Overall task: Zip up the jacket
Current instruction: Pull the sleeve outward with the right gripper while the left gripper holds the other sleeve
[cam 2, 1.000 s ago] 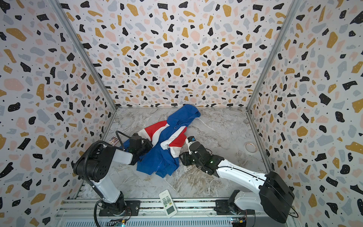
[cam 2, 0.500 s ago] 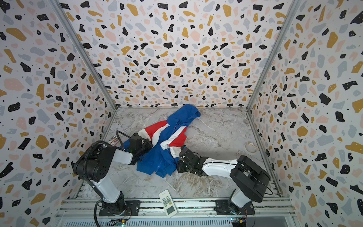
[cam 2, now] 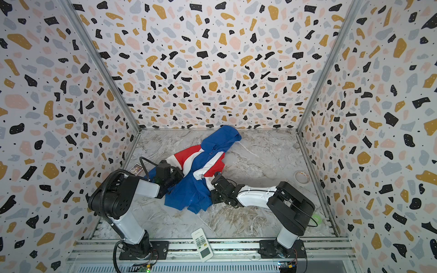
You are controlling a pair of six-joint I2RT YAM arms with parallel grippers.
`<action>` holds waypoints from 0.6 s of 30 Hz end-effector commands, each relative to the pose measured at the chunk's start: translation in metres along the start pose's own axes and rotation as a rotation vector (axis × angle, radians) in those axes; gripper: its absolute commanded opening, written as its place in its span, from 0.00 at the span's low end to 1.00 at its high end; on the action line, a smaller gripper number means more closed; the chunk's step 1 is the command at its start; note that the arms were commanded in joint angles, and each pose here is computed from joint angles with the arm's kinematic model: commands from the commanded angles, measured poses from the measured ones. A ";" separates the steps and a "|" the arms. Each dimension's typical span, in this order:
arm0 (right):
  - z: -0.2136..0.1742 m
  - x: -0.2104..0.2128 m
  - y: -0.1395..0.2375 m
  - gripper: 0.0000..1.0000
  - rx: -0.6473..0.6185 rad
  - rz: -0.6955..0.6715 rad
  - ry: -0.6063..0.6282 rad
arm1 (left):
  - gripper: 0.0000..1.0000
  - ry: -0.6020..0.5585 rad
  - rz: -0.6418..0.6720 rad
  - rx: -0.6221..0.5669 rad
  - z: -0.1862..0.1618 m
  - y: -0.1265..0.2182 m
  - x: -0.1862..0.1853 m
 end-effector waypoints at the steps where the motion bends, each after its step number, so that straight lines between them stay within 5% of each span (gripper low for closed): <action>1: 0.003 -0.008 0.012 0.03 0.002 -0.065 0.051 | 0.00 -0.031 0.026 0.030 -0.006 0.004 0.003; 6: 0.013 -0.053 0.050 0.00 0.028 -0.269 0.094 | 0.00 -0.031 0.032 0.025 -0.004 0.004 0.001; 18: 0.030 -0.210 0.172 0.00 -0.105 -0.575 -0.118 | 0.00 -0.034 0.036 -0.033 0.008 0.014 -0.007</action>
Point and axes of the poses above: each gripper's point midway between its finger pads, its own y axis back along the fingers, its own x axis along the line the jaws close on, z = x × y, the point moved 1 cm from there along y, back along the fingers, and after that the axes turned 15 degrees about y, right-handed, at the moved point
